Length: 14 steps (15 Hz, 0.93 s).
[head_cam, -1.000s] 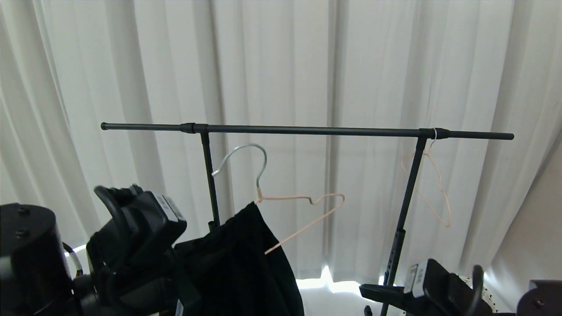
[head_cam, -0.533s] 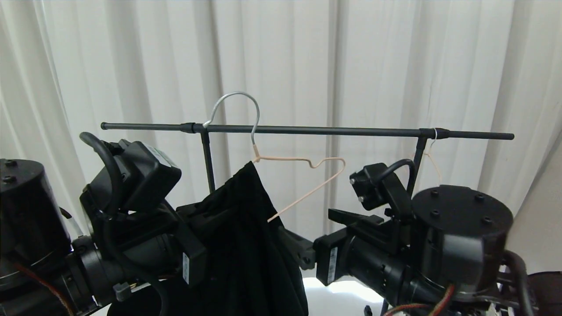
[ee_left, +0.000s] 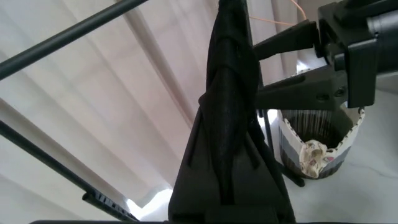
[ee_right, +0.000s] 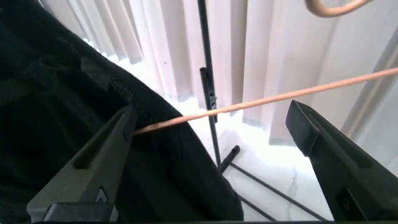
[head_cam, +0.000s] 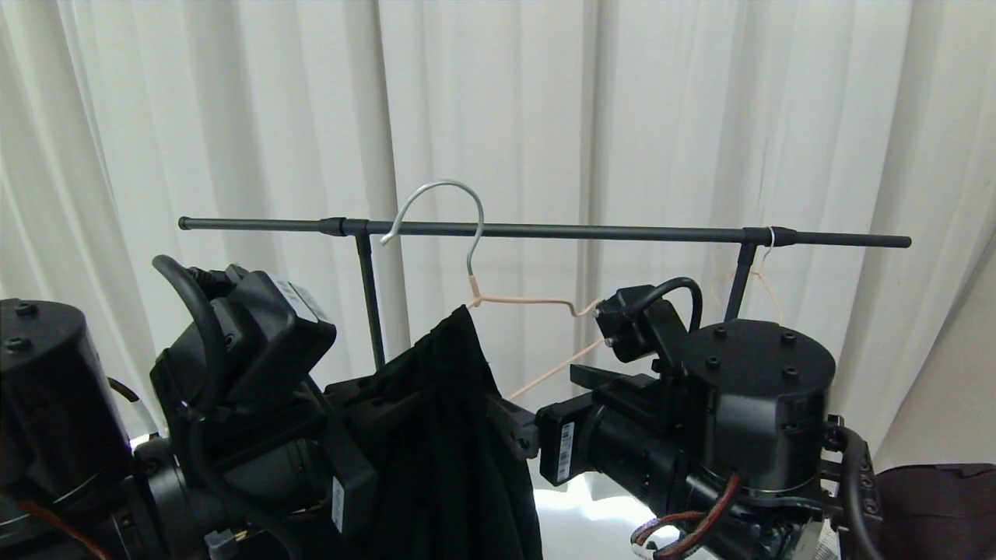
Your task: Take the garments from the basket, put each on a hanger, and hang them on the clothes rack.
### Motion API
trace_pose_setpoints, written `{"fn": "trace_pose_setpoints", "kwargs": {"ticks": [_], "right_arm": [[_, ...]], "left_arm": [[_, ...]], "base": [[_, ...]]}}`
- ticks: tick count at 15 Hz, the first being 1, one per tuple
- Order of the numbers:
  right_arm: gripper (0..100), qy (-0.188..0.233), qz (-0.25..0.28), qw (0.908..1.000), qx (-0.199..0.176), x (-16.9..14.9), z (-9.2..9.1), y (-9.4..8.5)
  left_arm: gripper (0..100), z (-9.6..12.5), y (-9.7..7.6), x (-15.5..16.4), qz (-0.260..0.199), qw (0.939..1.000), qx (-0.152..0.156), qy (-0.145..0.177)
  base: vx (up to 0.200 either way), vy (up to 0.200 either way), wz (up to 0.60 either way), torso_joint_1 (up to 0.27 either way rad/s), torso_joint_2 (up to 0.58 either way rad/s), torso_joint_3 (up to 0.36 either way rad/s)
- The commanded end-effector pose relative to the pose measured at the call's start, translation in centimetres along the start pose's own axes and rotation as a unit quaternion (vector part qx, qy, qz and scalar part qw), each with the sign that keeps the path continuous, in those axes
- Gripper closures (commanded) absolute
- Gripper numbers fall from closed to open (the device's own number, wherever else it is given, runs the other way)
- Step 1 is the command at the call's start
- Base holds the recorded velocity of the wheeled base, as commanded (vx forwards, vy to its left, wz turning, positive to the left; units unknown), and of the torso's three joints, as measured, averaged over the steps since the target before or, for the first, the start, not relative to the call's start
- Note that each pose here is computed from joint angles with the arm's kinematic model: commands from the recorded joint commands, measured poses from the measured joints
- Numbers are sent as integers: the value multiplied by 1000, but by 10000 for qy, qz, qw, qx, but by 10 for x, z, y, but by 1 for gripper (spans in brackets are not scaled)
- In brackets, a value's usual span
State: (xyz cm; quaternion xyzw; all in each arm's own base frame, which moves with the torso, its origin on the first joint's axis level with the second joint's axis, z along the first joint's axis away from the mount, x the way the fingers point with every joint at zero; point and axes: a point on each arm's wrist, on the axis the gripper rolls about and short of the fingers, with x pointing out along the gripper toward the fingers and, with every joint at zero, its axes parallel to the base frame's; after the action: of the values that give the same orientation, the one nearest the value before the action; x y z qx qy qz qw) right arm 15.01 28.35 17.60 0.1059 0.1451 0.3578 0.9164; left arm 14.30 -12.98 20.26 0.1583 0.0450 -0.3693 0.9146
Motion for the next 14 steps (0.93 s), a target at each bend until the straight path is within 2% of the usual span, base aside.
{"fn": "trace_pose_setpoints", "kwargs": {"ticks": [1, 4, 9, 12, 14], "right_arm": [[0, 52, 110, 9999, -42, -2, -4, 6], [0, 166, 371, 9991, -98, -8, -11, 21], [0, 525, 348, 9977, -263, -4, -34, 22], [0, 605, 121, 9978, -256, 6, -39, 12], [0, 596, -162, 9979, -213, 14, -37, -5]], "left_arm": [[100, 0, 0, 1, -9, 10000, 1, -1], [100, -3, -1, 1, -18, 10000, -1, 60], [100, 5, -1, -1, -24, 9999, 17, -116], [100, 11, -2, -4, -47, 9994, 198, -276], [100, 12, -1, -7, -36, 9993, 220, -312]], "base": [[0, 0, 0, 0, 0, 0], [0, 0, 0, 0, 0, 0], [0, 0, 0, 0, 0, 0], [0, 0, 0, 0, 0, 0], [0, 0, 0, 0, 0, 0]]}}
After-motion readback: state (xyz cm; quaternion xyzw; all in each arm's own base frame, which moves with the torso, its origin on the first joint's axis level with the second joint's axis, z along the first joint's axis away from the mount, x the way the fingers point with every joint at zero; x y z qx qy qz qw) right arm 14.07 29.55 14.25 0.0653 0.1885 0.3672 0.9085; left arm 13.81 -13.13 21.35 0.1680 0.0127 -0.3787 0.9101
